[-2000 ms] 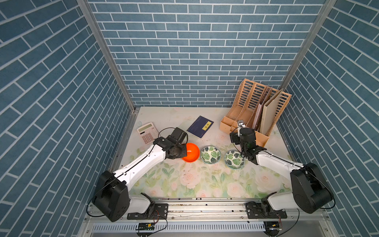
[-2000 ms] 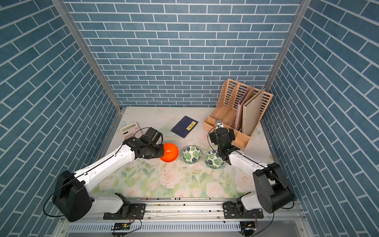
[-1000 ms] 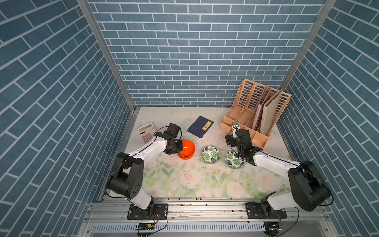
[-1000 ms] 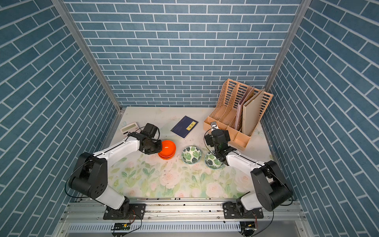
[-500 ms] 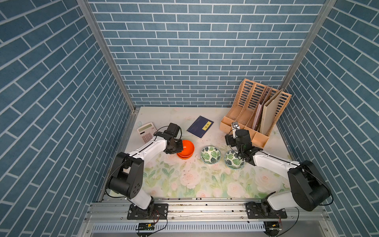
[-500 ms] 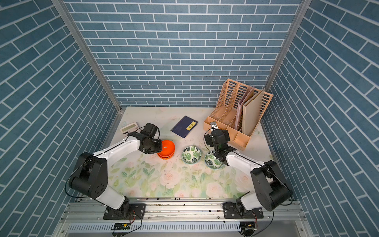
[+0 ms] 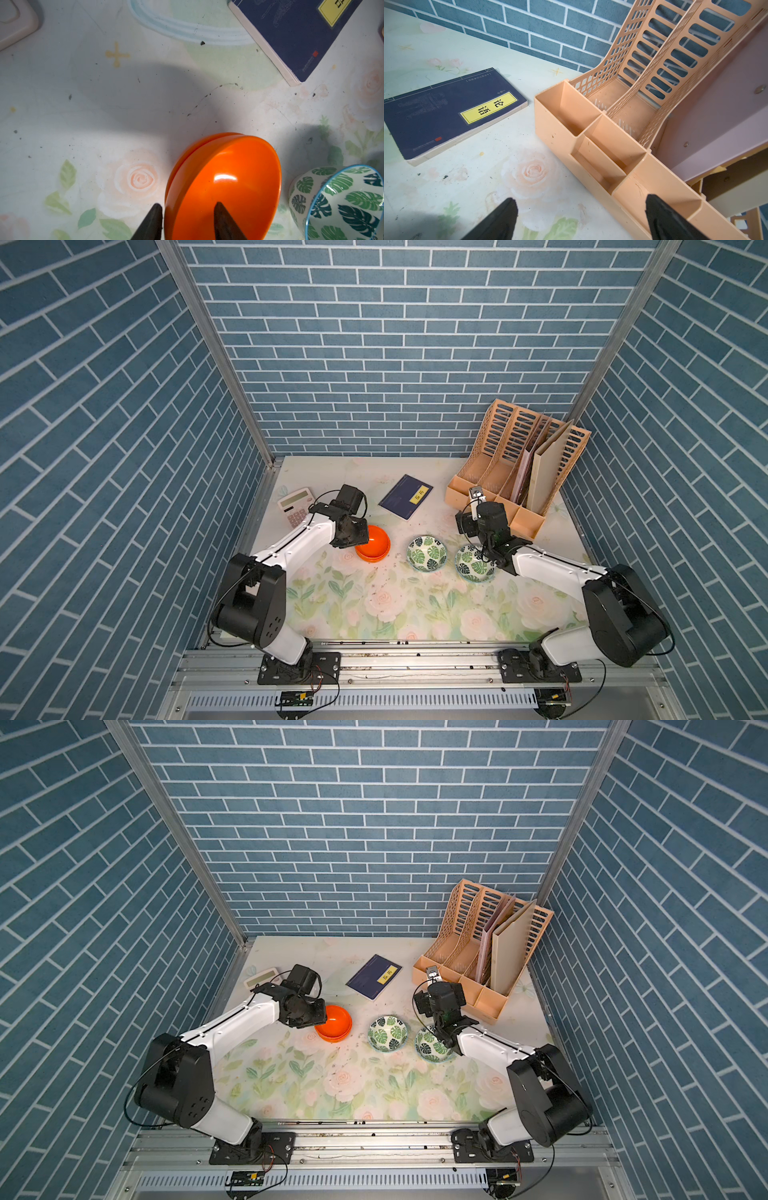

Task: Stack the bowls
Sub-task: Place the bowl on the bowl.

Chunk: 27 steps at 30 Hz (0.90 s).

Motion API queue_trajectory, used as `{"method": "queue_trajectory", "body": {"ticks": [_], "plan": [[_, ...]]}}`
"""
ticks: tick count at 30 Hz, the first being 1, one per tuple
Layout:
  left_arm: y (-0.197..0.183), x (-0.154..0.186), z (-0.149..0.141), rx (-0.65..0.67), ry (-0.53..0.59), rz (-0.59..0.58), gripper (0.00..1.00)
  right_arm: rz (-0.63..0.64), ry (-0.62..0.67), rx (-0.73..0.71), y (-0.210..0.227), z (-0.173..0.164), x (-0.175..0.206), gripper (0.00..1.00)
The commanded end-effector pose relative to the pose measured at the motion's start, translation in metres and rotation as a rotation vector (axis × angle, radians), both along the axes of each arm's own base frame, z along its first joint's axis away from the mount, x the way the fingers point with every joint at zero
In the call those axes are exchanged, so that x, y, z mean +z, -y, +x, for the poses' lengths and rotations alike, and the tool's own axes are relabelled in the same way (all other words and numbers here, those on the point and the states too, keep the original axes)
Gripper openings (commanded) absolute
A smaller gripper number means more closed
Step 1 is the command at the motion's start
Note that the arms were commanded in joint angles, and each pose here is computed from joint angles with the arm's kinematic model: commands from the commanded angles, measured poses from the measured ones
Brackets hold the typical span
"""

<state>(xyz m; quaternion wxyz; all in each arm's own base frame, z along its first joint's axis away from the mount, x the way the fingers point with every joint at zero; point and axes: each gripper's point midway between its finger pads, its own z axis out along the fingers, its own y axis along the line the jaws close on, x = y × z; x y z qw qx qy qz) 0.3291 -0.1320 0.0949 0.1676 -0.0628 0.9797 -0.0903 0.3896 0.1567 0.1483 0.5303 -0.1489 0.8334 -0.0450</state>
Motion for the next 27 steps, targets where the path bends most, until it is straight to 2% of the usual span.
{"method": "queue_trajectory", "body": {"ticks": [1,7,14,24,27], "plan": [[-0.016,0.013,0.000,0.015,0.028,0.069,0.45,0.029,0.010,-0.008,-0.003,0.001,0.001,1.00],[-0.022,0.003,-0.004,0.022,0.024,0.098,0.37,0.031,0.007,-0.006,-0.004,0.001,-0.001,1.00],[-0.019,-0.006,-0.002,0.021,0.024,0.084,0.22,0.030,0.001,-0.005,-0.005,0.000,-0.003,1.00],[-0.007,-0.016,-0.002,0.007,-0.001,0.004,0.04,0.028,-0.010,-0.003,-0.008,-0.001,-0.007,1.00],[-0.006,-0.020,-0.002,0.012,-0.008,-0.017,0.02,0.025,-0.014,-0.001,-0.009,-0.001,-0.009,1.00]]}}
